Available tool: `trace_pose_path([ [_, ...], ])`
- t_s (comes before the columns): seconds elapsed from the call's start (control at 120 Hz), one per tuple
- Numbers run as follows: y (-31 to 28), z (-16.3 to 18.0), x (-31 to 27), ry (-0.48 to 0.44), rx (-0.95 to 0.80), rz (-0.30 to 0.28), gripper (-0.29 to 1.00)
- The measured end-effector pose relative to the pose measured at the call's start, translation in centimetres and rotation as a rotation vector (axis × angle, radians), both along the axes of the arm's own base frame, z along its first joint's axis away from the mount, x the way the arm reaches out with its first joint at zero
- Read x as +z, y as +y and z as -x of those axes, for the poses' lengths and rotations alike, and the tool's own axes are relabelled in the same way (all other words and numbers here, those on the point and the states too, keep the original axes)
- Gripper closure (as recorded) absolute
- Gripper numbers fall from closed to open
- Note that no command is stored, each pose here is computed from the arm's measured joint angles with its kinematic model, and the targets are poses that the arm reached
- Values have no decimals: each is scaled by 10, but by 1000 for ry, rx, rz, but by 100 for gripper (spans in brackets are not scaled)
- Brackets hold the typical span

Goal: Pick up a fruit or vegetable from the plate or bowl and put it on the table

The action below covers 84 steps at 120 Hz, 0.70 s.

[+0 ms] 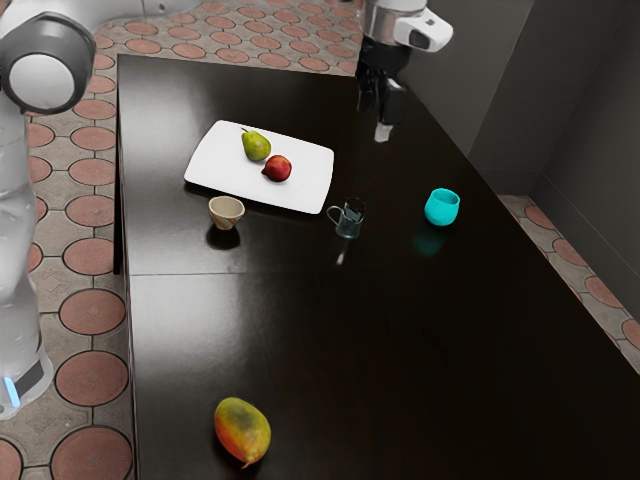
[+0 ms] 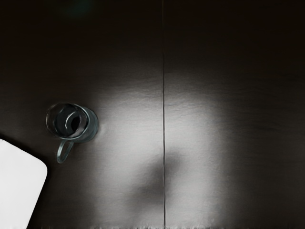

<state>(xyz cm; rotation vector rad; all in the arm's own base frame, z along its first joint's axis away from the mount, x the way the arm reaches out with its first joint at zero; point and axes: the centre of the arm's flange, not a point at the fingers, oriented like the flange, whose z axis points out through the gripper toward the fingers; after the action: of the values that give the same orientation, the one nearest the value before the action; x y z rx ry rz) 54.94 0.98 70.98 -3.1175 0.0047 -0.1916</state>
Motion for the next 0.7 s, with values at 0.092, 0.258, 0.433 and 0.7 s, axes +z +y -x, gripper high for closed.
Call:
trace_pose_path([
  [0.092, 20, 3, 2, 13, 27, -3, 0],
  [0.258, 74, 38, 76, -93, 124, -40, 0],
  [0.433, 144, 70, 106, -96, 203, -130, 0],
  [0.7, 90, -51, -25, 60, -242, -27, 0],
])
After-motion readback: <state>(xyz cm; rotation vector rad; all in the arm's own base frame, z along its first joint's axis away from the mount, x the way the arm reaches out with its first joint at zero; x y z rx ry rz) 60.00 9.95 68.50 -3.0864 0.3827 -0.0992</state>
